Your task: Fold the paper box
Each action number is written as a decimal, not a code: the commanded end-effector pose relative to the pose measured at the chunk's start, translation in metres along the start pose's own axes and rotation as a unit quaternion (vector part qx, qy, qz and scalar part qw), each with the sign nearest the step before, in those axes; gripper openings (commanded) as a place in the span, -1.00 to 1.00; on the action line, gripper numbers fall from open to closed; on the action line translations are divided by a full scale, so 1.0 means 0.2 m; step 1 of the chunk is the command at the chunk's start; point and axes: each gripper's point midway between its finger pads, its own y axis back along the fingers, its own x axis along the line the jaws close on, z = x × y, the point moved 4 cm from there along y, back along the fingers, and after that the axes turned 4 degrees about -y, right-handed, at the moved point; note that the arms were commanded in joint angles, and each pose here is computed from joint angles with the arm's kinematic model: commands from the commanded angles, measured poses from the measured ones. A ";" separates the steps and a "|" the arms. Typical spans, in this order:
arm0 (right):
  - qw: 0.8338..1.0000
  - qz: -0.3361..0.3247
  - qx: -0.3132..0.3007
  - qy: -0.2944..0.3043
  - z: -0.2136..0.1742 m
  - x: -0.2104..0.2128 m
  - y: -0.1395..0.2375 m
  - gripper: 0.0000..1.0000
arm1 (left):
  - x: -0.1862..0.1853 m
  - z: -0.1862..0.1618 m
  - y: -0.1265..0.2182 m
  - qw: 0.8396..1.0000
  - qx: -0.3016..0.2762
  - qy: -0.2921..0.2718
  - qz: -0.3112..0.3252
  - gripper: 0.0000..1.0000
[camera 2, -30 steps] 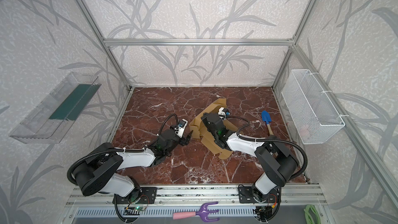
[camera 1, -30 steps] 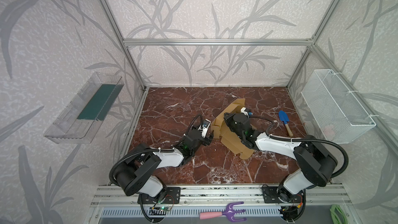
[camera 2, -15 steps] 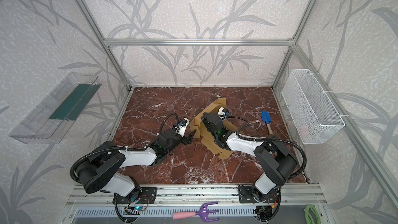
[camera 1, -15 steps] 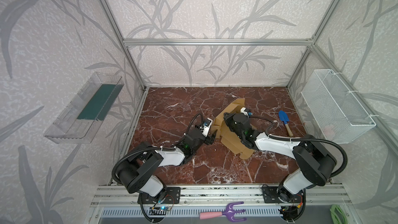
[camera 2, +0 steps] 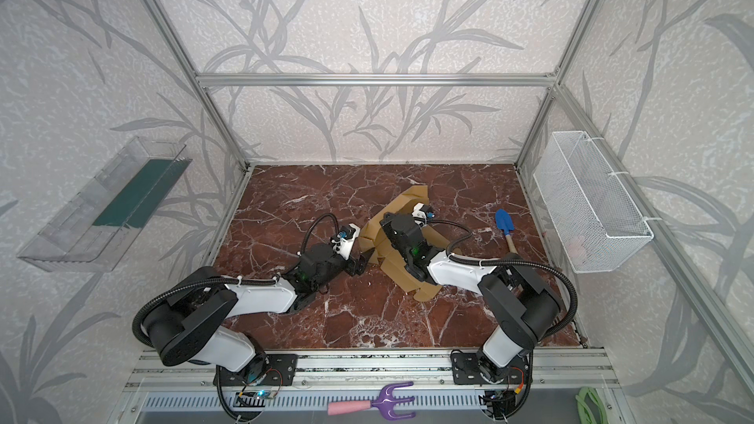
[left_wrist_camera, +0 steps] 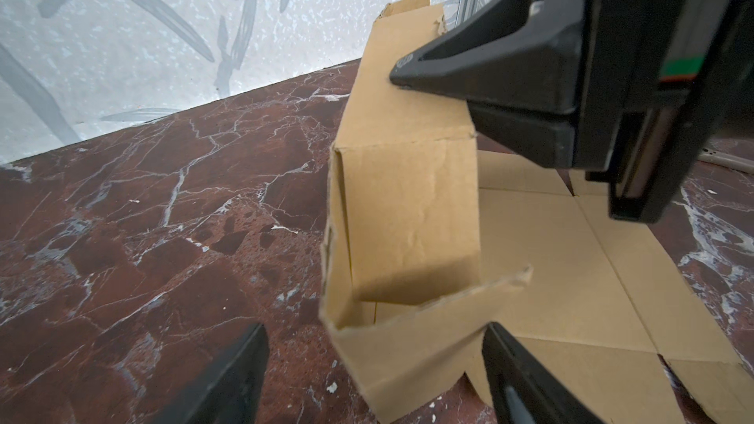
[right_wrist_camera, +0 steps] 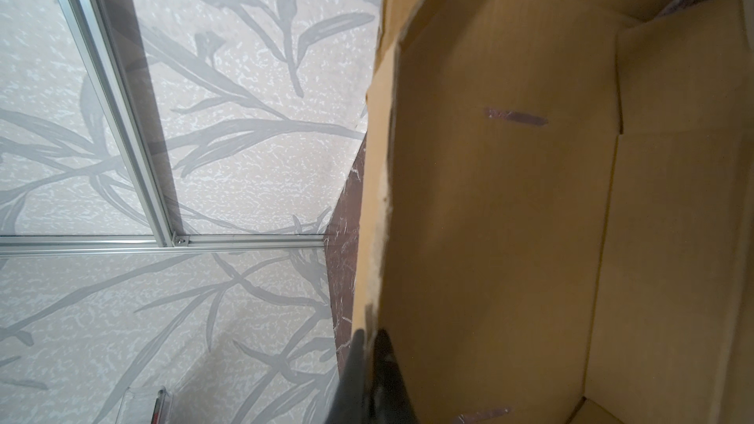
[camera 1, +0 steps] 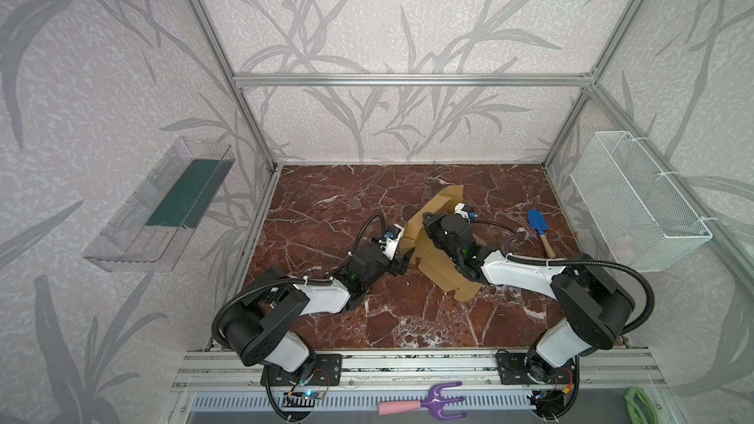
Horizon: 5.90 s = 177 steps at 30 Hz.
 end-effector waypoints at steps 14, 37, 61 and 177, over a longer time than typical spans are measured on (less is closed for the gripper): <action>0.998 -0.057 0.016 0.017 -0.04 -0.18 0.00 -1.00 | -0.11 0.11 0.01 0.995 -0.042 0.029 -0.081 0.61; 0.998 -0.058 0.020 0.012 -0.04 -0.18 -0.01 -1.00 | 0.10 0.06 0.27 0.992 0.034 -0.098 0.074 0.76; 0.998 -0.057 0.023 0.011 -0.04 -0.19 -0.01 -1.00 | 0.07 -0.04 -0.04 0.991 0.043 -0.117 0.048 0.61; 0.999 0.043 -0.028 -0.016 0.01 -0.03 0.21 -1.00 | -0.23 0.08 -0.11 0.997 0.005 -0.074 -0.017 -0.14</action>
